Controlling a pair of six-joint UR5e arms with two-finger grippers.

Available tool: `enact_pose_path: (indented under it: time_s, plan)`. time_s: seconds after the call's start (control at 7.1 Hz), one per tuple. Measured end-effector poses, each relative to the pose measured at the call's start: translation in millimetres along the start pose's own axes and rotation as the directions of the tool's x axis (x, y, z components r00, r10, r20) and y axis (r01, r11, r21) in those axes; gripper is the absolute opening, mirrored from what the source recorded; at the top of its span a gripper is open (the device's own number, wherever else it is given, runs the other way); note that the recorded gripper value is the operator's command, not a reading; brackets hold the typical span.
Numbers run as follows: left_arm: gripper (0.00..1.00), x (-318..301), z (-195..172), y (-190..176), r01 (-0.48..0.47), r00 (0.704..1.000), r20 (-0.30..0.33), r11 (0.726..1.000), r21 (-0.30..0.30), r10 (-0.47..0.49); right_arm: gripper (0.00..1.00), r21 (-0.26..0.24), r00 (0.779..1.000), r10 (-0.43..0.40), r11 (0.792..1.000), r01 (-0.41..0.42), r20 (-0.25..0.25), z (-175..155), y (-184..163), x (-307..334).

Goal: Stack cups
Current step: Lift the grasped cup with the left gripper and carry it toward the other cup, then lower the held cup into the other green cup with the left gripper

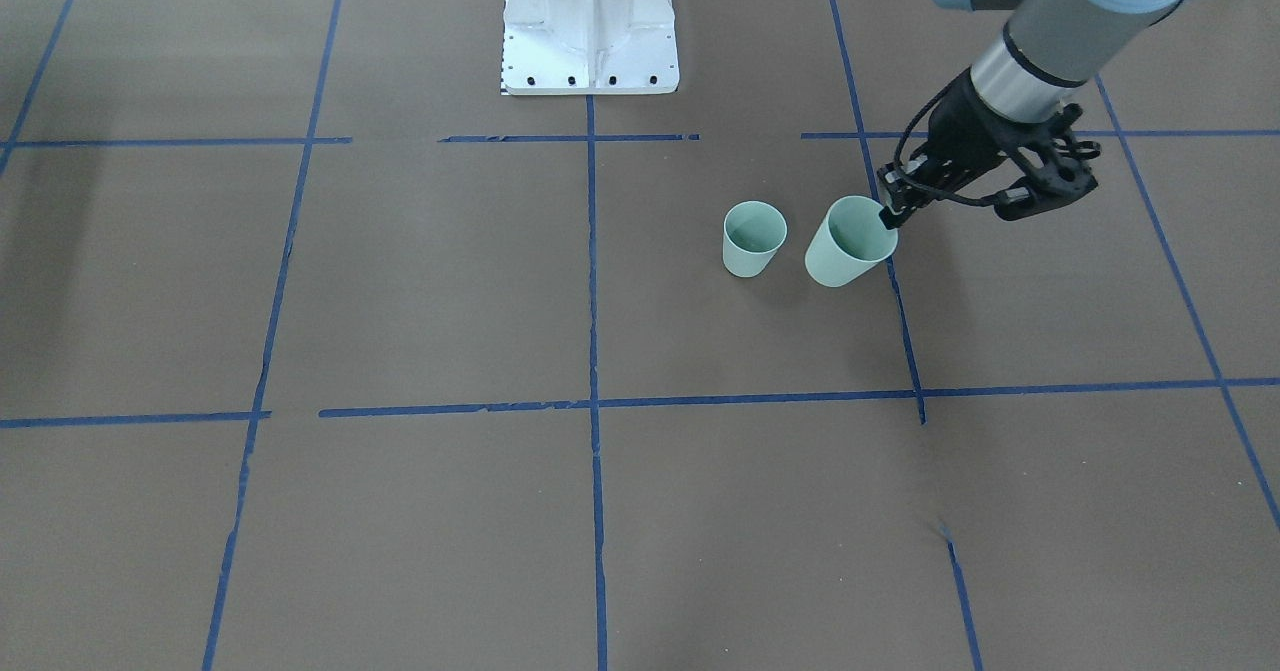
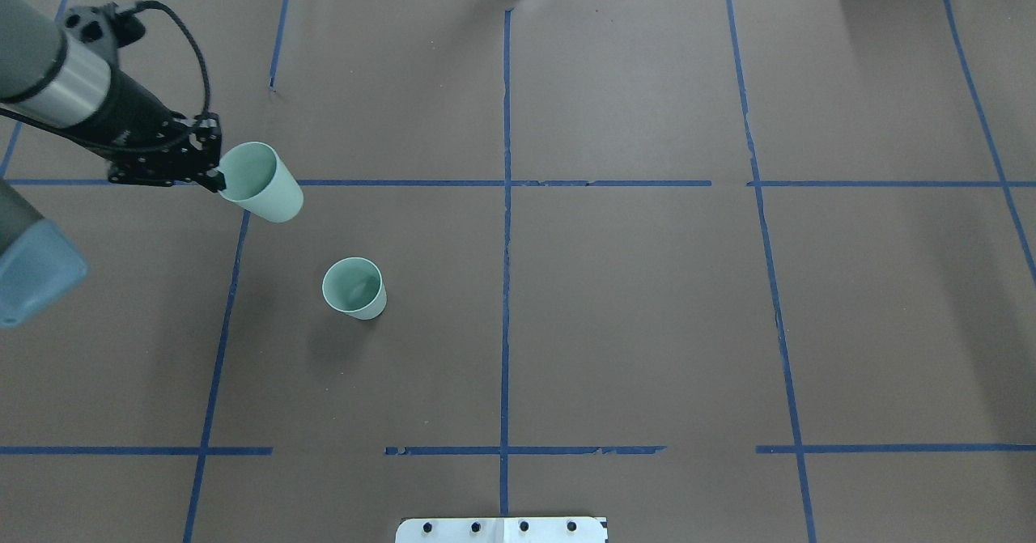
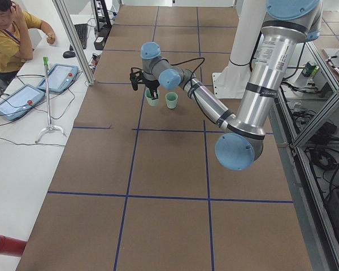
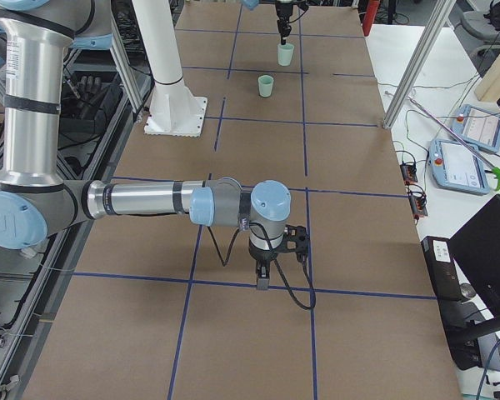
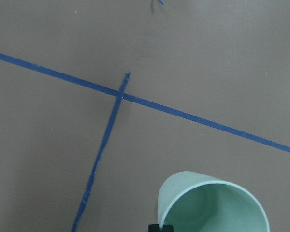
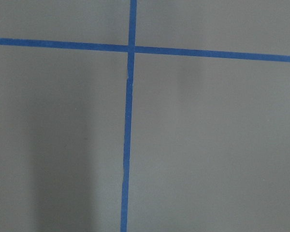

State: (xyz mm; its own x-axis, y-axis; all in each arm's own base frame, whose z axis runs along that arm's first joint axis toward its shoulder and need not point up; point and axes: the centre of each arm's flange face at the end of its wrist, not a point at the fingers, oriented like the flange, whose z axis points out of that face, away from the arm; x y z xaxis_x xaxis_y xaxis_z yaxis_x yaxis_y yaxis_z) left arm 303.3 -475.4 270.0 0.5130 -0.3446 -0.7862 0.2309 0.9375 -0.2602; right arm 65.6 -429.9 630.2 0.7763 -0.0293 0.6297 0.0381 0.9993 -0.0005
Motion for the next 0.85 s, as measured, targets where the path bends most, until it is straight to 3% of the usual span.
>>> enact_pose_path:
  time_s: [0.85]
  plan:
    - [0.00,30.7,31.3,67.2,0.031,0.996,0.085,1.000,-0.005,-0.030,1.00,0.000,1.000,0.000,1.000,0.000,0.000,-0.1,0.0,0.1]
